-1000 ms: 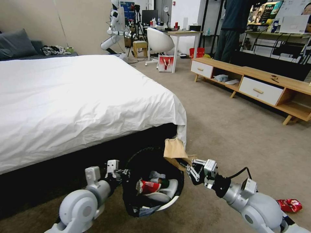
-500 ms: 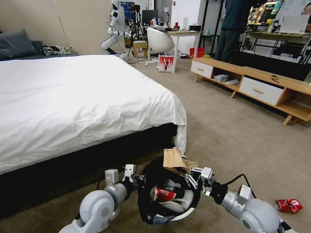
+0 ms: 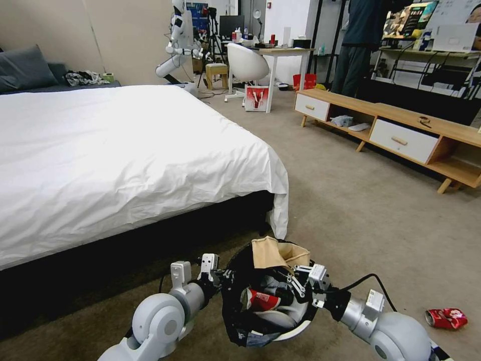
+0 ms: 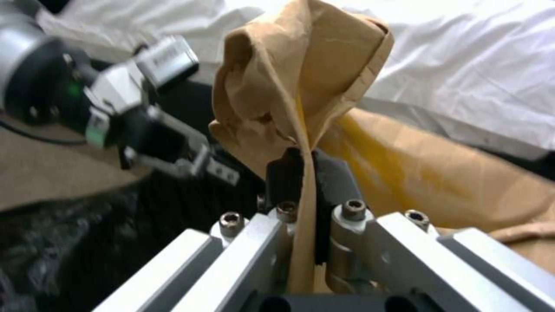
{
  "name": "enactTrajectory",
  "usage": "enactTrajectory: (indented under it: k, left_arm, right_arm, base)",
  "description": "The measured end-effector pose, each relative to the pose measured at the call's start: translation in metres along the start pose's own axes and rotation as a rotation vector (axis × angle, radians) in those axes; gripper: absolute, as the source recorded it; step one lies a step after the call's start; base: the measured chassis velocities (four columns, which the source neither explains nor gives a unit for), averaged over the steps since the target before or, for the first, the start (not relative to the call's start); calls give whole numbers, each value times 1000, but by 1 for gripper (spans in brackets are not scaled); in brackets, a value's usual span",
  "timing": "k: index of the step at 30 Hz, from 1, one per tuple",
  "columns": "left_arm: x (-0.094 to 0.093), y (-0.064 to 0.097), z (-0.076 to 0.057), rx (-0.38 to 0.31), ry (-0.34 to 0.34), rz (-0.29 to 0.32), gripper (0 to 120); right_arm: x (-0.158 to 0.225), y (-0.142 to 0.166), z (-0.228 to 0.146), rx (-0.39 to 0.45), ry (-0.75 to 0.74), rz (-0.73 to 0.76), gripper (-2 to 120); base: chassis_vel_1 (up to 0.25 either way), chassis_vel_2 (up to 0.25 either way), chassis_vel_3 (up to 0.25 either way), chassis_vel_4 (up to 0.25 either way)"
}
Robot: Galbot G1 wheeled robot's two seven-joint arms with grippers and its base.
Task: Pick up the trash bin and place the garbage on the floor into it.
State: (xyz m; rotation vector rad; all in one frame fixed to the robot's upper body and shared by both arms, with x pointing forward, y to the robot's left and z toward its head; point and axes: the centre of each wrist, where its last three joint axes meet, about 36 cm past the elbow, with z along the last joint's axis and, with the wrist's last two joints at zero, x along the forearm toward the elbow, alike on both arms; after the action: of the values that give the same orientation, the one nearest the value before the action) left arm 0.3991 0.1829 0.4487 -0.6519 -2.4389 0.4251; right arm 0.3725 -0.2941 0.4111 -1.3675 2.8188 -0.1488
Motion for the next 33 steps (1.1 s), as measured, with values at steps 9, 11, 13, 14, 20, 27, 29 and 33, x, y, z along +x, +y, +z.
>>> enactTrajectory:
  k: [9,11,13,14,20,27,29,33]
  left_arm:
    - [3,9,0,5,-10,-20,2]
    - [2,10,-1,6,-12,-24,2]
    - [2,12,-1,9,-14,-29,2]
    - [2,12,-1,9,-14,-29,2]
    - [0,16,-3,13,-19,-54,2]
    - [-3,13,-6,18,-27,-54,2]
    - [-4,13,-7,19,-27,-54,2]
    - [-7,15,-7,23,-27,-64,2]
  right_arm:
    - [3,0,2,17,31,-4,20]
    - [4,0,2,22,32,-5,30]
    - [4,-3,1,41,30,-4,48]
    - [4,-3,1,41,30,-4,48]
    - [4,-6,0,55,25,0,70]
    - [5,-6,-1,65,37,-8,96]
    - [6,-6,-1,68,39,-10,99]
    - [8,-6,-3,76,48,-14,100]
  base:
    - [0,0,0,0]
    - [0,0,0,0]
    - [0,0,0,0]
    - [0,0,0,0]
    - [0,0,0,0]
    - [0,0,0,0]
    - [0,0,0,0]
    - [0,0,0,0]
